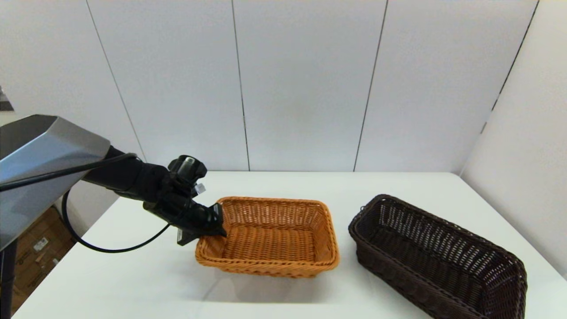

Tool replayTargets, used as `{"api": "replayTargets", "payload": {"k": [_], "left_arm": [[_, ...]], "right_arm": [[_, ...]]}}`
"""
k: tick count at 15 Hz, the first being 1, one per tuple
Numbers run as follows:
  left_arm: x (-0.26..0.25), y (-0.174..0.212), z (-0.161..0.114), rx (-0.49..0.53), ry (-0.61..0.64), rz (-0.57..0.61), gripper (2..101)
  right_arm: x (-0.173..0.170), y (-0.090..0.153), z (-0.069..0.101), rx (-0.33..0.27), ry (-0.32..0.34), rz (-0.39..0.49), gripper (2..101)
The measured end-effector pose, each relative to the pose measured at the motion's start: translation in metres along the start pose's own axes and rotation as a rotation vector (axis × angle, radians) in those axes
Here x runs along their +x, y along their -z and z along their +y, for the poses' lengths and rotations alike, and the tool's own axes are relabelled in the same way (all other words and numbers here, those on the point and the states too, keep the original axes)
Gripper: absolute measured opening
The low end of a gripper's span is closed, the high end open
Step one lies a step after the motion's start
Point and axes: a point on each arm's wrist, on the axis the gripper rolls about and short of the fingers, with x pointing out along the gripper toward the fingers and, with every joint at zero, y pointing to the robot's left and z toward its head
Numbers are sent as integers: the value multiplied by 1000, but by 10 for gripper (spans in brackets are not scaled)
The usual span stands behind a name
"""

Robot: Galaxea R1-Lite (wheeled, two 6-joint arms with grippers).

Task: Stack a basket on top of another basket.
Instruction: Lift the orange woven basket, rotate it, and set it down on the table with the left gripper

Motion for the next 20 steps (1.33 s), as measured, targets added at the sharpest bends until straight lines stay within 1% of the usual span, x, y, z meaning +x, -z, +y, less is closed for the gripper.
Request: {"api": "replayTargets", "payload": {"k": [7,8,10,13,16,20], "left_arm": [[2,4,-3,13,-21,-2,208],[2,5,-3,13,-21,0,247],[1,6,-2,16,-23,0,412],[-7,6,-4,17,-16,-19,595],[-26,7,-9,25,10,-60,716],[-87,24,-24,98,85,-182,818]], "right_arm": [[0,0,0,0,0,0,980],[0,0,0,0,0,0,980],[0,0,0,0,1,0,980],[0,0,0,0,0,0,980],[0,0,0,0,0,0,980],[0,0,0,0,0,0,980]]}}
